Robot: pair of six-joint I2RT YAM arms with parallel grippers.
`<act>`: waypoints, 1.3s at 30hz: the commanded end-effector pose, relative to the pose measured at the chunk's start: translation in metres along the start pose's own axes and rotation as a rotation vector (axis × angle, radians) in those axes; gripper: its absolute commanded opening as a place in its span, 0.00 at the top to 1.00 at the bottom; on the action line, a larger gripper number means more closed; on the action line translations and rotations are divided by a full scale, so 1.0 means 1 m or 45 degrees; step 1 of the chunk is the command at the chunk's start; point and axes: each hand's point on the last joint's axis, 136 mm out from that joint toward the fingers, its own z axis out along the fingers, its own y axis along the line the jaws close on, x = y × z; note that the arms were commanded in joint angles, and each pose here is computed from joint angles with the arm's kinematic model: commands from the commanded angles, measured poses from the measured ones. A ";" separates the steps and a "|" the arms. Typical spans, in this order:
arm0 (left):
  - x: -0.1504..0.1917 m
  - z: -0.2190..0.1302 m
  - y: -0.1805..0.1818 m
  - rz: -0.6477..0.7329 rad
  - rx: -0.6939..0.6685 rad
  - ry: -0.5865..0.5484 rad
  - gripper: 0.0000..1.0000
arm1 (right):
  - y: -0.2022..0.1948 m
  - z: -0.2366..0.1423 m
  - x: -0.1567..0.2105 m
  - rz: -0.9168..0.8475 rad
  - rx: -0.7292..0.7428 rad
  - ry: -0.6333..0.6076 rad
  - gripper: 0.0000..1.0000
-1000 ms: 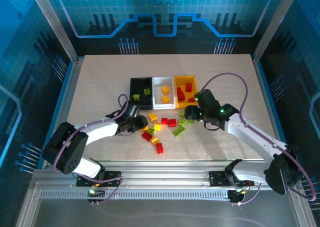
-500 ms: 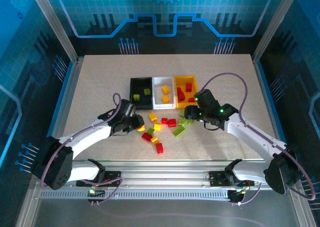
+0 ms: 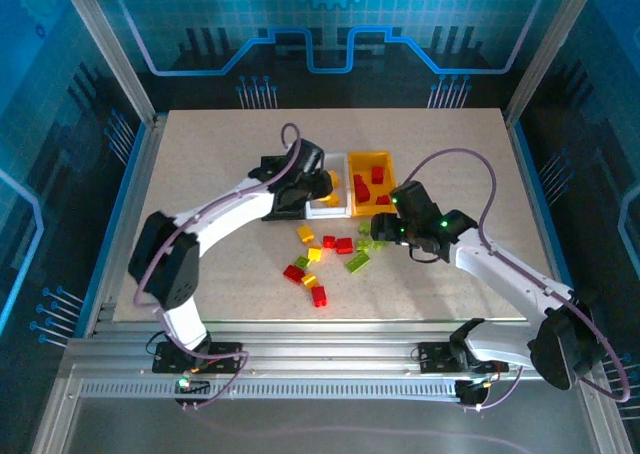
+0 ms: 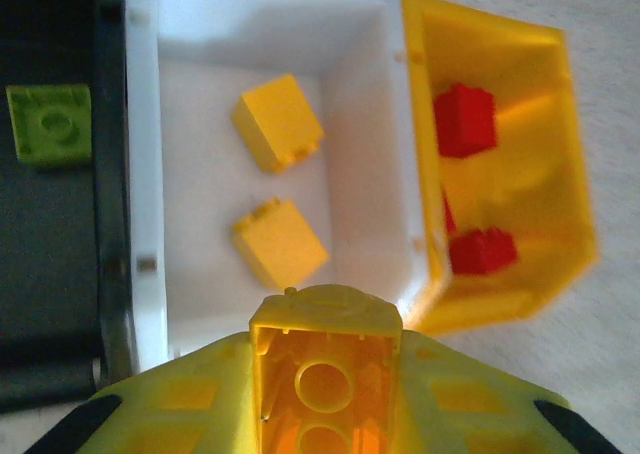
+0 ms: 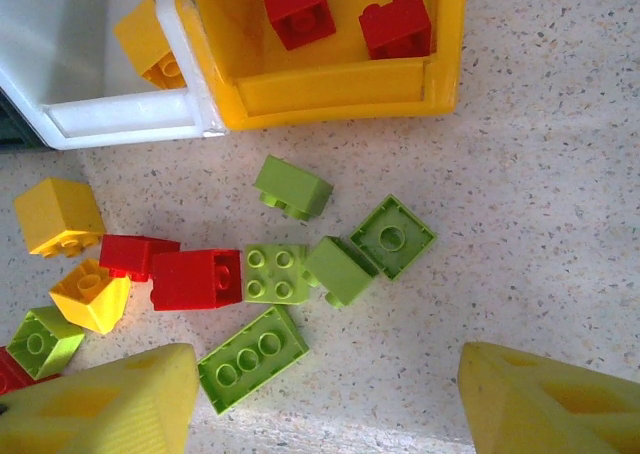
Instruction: Sort the legos into containers by color
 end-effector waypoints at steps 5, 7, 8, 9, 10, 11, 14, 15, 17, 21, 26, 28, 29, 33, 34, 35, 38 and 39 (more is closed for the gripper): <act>-0.012 0.030 0.001 0.235 -0.259 -0.058 0.67 | -0.007 -0.006 -0.001 0.042 0.010 -0.018 0.29; -0.009 0.036 -0.006 0.262 -0.257 -0.049 0.60 | -0.011 -0.001 0.008 0.042 0.021 0.009 0.29; -0.007 0.040 -0.008 0.262 -0.253 -0.040 0.55 | -0.012 0.000 0.010 0.043 0.022 0.016 0.29; -0.008 0.040 -0.009 0.254 -0.243 -0.038 0.51 | -0.012 0.000 0.011 0.042 0.021 0.021 0.29; -0.009 0.040 -0.012 0.243 -0.230 -0.039 0.46 | -0.011 0.001 0.012 0.044 0.017 0.027 0.28; -0.010 0.038 -0.015 0.232 -0.214 -0.040 0.43 | -0.011 0.001 0.013 0.042 0.014 0.030 0.28; -0.013 0.027 -0.025 0.200 -0.153 -0.051 0.35 | -0.011 0.002 0.016 0.048 0.009 0.045 0.27; -0.015 0.022 -0.028 0.187 -0.130 -0.055 0.32 | -0.010 0.002 0.017 0.051 0.003 0.049 0.27; -0.017 0.008 -0.036 0.155 -0.061 -0.062 0.26 | -0.007 0.004 0.022 0.060 -0.014 0.067 0.27; -0.014 -0.024 -0.045 0.090 0.077 -0.075 0.11 | 0.001 0.010 0.035 0.087 -0.021 0.115 0.27; 0.006 -0.071 -0.034 0.044 0.184 -0.102 0.01 | 0.020 0.027 0.061 0.105 0.028 0.208 0.27; 0.019 -0.085 -0.019 0.023 0.187 -0.114 0.01 | 0.028 0.035 0.068 0.133 0.055 0.236 0.27; 0.028 -0.091 -0.009 0.011 0.184 -0.115 0.01 | 0.031 0.039 0.072 0.153 0.062 0.251 0.27; 0.059 -0.109 0.032 -0.025 0.143 -0.134 0.01 | 0.045 0.055 0.079 0.221 0.088 0.295 0.27; 0.066 -0.113 0.042 -0.037 0.136 -0.143 0.01 | 0.048 0.059 0.080 0.237 0.097 0.306 0.28; 0.072 -0.116 0.051 -0.043 0.124 -0.148 0.01 | 0.048 0.062 0.082 0.245 0.113 0.315 0.28; 0.089 -0.125 0.073 -0.064 0.118 -0.162 0.01 | 0.050 0.075 0.087 0.299 0.155 0.343 0.27; 0.094 -0.127 0.078 -0.072 0.119 -0.164 0.01 | 0.050 0.078 0.087 0.310 0.165 0.347 0.27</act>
